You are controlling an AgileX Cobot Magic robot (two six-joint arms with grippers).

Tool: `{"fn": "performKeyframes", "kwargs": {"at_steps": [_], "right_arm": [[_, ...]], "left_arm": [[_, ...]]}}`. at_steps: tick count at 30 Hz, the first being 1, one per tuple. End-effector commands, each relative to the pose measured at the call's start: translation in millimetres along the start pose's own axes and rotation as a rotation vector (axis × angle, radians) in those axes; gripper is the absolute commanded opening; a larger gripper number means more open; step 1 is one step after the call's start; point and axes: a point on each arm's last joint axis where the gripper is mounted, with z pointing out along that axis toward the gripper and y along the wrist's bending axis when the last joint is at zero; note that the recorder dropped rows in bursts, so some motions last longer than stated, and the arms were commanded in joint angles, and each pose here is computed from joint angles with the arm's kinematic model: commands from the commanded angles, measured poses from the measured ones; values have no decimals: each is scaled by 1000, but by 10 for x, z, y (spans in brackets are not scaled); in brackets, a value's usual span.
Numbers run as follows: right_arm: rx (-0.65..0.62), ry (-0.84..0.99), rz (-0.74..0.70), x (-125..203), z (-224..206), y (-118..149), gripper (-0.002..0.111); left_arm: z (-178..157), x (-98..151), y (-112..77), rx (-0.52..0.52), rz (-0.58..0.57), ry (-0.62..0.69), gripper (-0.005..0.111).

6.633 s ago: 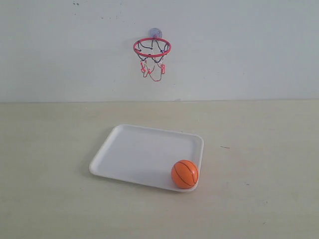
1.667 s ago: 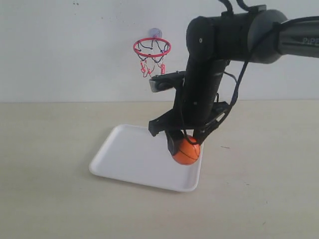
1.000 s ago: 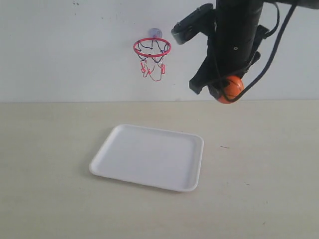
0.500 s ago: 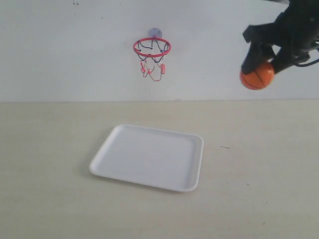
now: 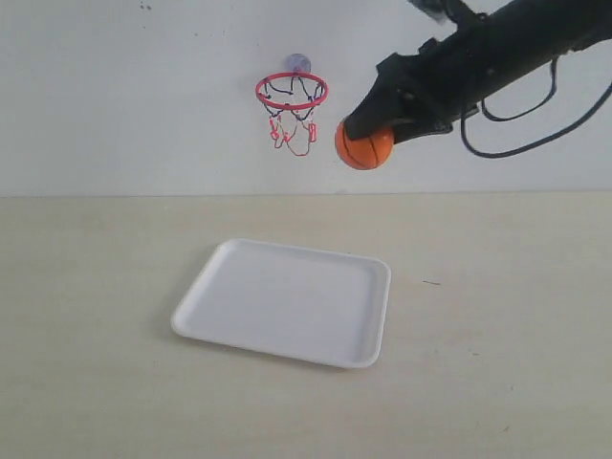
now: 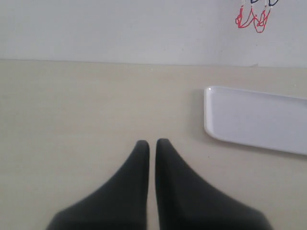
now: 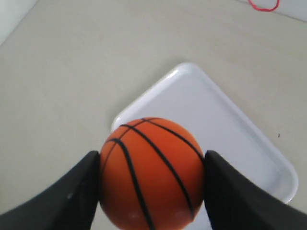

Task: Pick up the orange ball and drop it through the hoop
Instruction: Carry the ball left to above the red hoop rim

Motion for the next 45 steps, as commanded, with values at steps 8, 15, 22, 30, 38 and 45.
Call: {"fn": "performKeyframes", "kwargs": {"at_steps": [8, 15, 22, 30, 38, 45], "right_arm": [[274, -503, -1, -401, 153, -326, 0], [117, -511, -251, -463, 413, -358, 0], [43, -601, -249, -635, 552, -463, 0], [115, -664, -307, -788, 778, -498, 0], [135, -696, -327, -835, 949, -573, 0], [167, -689, -339, -790, 1063, -656, 0]], "left_arm": [[2, 4, 2, -2, -8, -6, 4], [2, 4, 2, -2, -8, -6, 4], [2, 4, 2, -2, -8, -6, 4], [2, 4, 2, -2, -8, -6, 4], [2, 4, 2, -2, -8, -6, 4], [2, 4, 2, -2, -8, -6, 4]]}}
